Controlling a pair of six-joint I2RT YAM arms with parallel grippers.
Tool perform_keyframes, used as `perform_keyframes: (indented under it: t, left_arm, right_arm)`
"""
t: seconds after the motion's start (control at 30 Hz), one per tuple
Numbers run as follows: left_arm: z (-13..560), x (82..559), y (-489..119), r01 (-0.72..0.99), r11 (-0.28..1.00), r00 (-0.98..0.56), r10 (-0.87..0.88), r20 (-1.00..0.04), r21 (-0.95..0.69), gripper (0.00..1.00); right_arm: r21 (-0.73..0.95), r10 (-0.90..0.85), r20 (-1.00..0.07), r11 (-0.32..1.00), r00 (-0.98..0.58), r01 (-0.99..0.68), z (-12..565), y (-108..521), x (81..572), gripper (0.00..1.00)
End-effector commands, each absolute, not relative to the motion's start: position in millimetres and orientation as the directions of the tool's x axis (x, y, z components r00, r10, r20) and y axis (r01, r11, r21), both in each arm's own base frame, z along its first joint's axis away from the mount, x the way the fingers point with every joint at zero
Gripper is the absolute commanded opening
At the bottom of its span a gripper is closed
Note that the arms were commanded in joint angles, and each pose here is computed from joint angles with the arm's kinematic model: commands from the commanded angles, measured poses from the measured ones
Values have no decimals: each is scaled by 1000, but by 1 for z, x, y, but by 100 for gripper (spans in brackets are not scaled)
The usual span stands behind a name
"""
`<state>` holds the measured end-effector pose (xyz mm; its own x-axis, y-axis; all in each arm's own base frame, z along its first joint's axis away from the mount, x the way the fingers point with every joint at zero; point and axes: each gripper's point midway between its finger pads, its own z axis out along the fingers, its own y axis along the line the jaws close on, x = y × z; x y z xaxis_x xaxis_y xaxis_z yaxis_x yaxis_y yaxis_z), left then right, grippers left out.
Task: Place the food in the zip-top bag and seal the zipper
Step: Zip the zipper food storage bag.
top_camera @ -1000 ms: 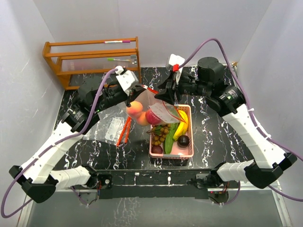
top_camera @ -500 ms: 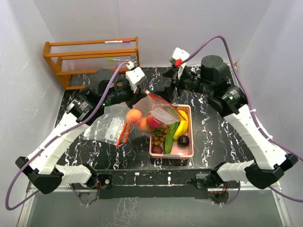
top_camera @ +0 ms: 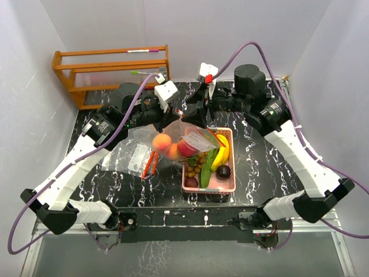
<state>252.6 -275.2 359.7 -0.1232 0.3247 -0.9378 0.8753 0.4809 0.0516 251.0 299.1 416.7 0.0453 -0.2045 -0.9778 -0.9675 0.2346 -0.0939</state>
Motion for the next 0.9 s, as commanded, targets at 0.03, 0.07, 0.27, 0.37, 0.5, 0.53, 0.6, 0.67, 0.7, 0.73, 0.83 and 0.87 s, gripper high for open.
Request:
perform_keyframes:
  t: [0.03,0.07,0.27,0.37,0.5,0.53,0.6,0.67,0.7,0.73,0.83,0.87]
  left_arm:
    - [382,250,-273,868,494,-108,279,-954,46,0]
    - [382,250,-273,867,496,-108,277,-955,46,0]
    - [380,251,-274,868,495,-111,278,-954,43,0]
    - [382,251,-274,867,496,-110,276,-955,44,0]
    - [384,252,-274,864,501,-106,272,-956,46,0]
    - [383,252,-273,864,502,-108,272,-956,45,0]
    - [383,252,-274,865,501,-110,273,-956,43,0]
    - [383,251,-274,867,497,-111,269,-957,39,0]
    - [384,250,-274,867,496,-111,268,-957,39,0]
    - [384,250,-274,868,496,-111,268,-957,39,0]
    - [383,250,-274,867,497,-112,269,-957,39,0]
    - [382,250,-274,867,497,-112,270,-956,39,0]
  right_arm:
    - [-137,-141,-983,161,114,-978,439,305,234,67]
    - [-132,-140,-984,152,111,-980,438,306,233,63]
    - [-110,-137,-987,171,87,-979,435,315,235,47]
    - [-96,-147,-987,212,66,-973,429,319,241,46]
    - [-92,-139,-988,223,62,-970,425,321,237,47]
    - [-92,-136,-989,228,62,-969,424,322,236,47]
    - [-90,-139,-989,245,57,-965,422,321,238,47]
    - [-86,-150,-988,264,47,-961,419,321,242,45]
    - [-82,-156,-987,272,40,-959,417,322,244,43]
    - [-80,-160,-986,276,36,-958,416,322,245,41]
    - [-80,-150,-988,268,40,-960,419,323,243,38]
    - [-83,-144,-989,271,44,-959,421,323,243,37]
